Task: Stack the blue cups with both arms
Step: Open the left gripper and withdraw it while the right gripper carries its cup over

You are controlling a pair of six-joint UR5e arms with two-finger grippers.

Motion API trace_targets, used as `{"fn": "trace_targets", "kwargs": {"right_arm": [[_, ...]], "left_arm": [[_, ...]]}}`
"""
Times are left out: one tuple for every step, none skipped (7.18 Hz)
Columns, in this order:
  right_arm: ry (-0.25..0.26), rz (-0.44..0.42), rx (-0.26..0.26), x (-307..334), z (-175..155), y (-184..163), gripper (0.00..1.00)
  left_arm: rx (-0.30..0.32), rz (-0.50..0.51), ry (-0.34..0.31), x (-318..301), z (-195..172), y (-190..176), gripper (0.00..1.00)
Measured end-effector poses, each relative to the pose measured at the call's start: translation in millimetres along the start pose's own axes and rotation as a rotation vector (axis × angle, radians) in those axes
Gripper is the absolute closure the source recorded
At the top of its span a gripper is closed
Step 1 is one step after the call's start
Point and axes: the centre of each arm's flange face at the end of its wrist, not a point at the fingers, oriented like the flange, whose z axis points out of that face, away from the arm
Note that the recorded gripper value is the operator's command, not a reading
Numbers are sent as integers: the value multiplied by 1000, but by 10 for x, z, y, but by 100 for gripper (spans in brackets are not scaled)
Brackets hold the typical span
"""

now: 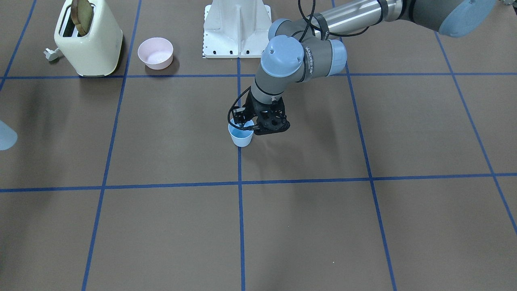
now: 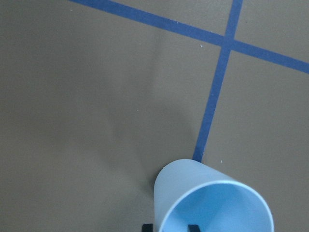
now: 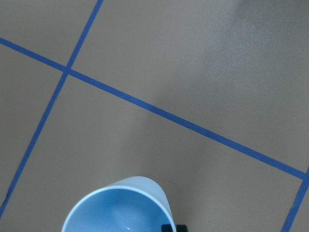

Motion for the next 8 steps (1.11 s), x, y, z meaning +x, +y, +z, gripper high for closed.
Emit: {"fn": "trace_targets", "kwargs": {"right_arm": [[-3, 10, -5, -187, -41, -220, 100], [-10, 24, -9, -452, -33, -450, 100], [-25, 56, -11, -833, 10, -691, 100], [-47, 95, -12, -1300, 65, -917, 100], [-66, 128, -17, -1793, 150, -1103, 100], [-69, 158, -21, -2326, 281, -1258, 100], [-59, 186, -19, -2888, 459, -1384, 100], [-46, 209, -16, -3436, 668, -1453, 100]], "left_arm": [[8, 8, 12, -9, -106, -50, 5], [16, 21, 16, -56, -206, -121, 5], [19, 38, 13, -192, -305, -222, 5], [17, 58, 10, -390, -415, -340, 5], [15, 74, 2, -607, -534, -491, 4], [18, 93, -19, -801, -654, -668, 3], [26, 128, -52, -977, -782, -851, 3], [38, 175, -85, -1200, -926, -1028, 3]]}}
